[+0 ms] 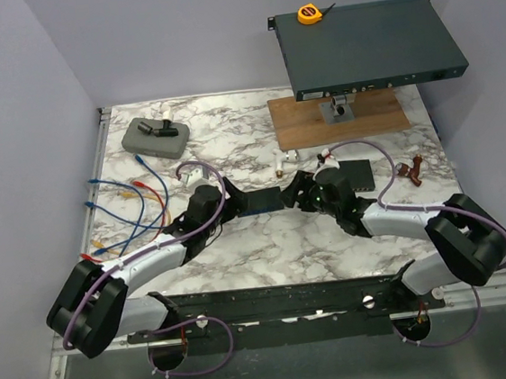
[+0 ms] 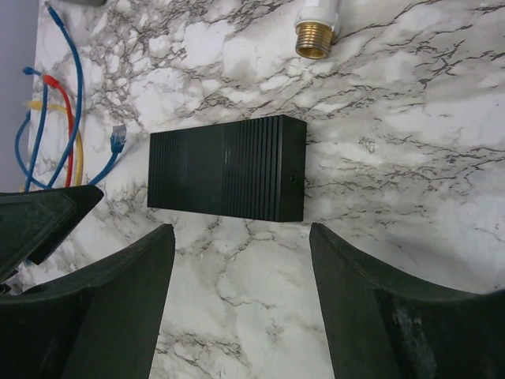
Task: Pull the plug from the switch port
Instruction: Move the switch port to the center of the board.
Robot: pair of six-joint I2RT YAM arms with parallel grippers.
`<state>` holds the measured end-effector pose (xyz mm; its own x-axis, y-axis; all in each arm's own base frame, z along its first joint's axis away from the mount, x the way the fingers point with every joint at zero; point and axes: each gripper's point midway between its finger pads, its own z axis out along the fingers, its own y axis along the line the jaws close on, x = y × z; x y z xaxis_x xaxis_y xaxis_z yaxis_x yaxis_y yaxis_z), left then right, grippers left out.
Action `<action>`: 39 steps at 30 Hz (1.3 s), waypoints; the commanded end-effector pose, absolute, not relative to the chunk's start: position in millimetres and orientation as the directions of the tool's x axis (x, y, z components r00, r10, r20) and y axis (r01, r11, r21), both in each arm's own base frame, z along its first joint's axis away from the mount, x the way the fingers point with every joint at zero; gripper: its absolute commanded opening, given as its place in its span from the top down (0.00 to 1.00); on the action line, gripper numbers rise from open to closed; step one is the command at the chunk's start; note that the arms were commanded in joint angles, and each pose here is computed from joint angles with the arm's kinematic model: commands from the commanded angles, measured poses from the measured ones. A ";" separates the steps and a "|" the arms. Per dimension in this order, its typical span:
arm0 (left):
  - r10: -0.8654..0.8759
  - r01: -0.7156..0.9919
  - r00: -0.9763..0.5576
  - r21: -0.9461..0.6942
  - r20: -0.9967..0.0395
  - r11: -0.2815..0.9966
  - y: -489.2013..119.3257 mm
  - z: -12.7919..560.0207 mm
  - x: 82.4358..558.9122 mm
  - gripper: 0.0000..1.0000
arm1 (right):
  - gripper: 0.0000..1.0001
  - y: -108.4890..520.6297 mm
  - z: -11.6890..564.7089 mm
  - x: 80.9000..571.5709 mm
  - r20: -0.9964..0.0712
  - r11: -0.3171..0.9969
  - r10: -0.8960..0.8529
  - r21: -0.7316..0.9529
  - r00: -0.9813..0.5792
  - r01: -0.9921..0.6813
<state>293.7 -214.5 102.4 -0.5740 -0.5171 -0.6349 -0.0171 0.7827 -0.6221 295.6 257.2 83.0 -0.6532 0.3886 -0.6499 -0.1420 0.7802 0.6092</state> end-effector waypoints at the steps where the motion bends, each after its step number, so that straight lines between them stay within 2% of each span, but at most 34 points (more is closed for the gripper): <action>1: -0.544 -0.011 -0.570 -0.656 -0.616 0.755 -221.5 102.9 304.7 0.25 | 0.32 268.0 91.2 315.1 -0.654 0.756 0.395 0.630 -0.645 -0.176; 8: -0.536 -0.049 -0.594 -0.638 -0.599 0.768 -221.1 79.1 305.5 0.27 | 0.35 268.7 61.4 328.5 -0.639 0.789 0.354 0.596 -0.683 -0.150; 16: -0.484 -0.029 -0.637 -0.609 -0.600 0.792 -230.8 67.9 309.3 0.33 | 0.46 282.8 47.0 327.2 -0.606 0.770 0.320 0.614 -0.728 -0.173; 28: -0.483 -0.096 -0.609 -0.546 -0.629 0.832 -204.4 55.9 319.1 0.32 | 0.47 276.2 38.7 329.5 -0.623 0.801 0.295 0.574 -0.725 -0.167; 30: -0.480 -0.082 -0.618 -0.557 -0.622 0.827 -205.5 57.6 322.5 0.35 | 0.48 276.5 39.1 330.4 -0.628 0.804 0.290 0.569 -0.722 -0.172; 34: -0.463 -0.054 -0.658 -0.577 -0.593 0.815 -219.2 52.9 321.3 0.49 | 0.50 277.2 35.1 329.7 -0.620 0.803 0.285 0.571 -0.731 -0.170; 39: -0.456 -0.041 -0.691 -0.600 -0.561 0.799 -228.7 42.5 314.9 0.52 | 0.55 273.9 30.3 327.7 -0.617 0.809 0.285 0.565 -0.734 -0.160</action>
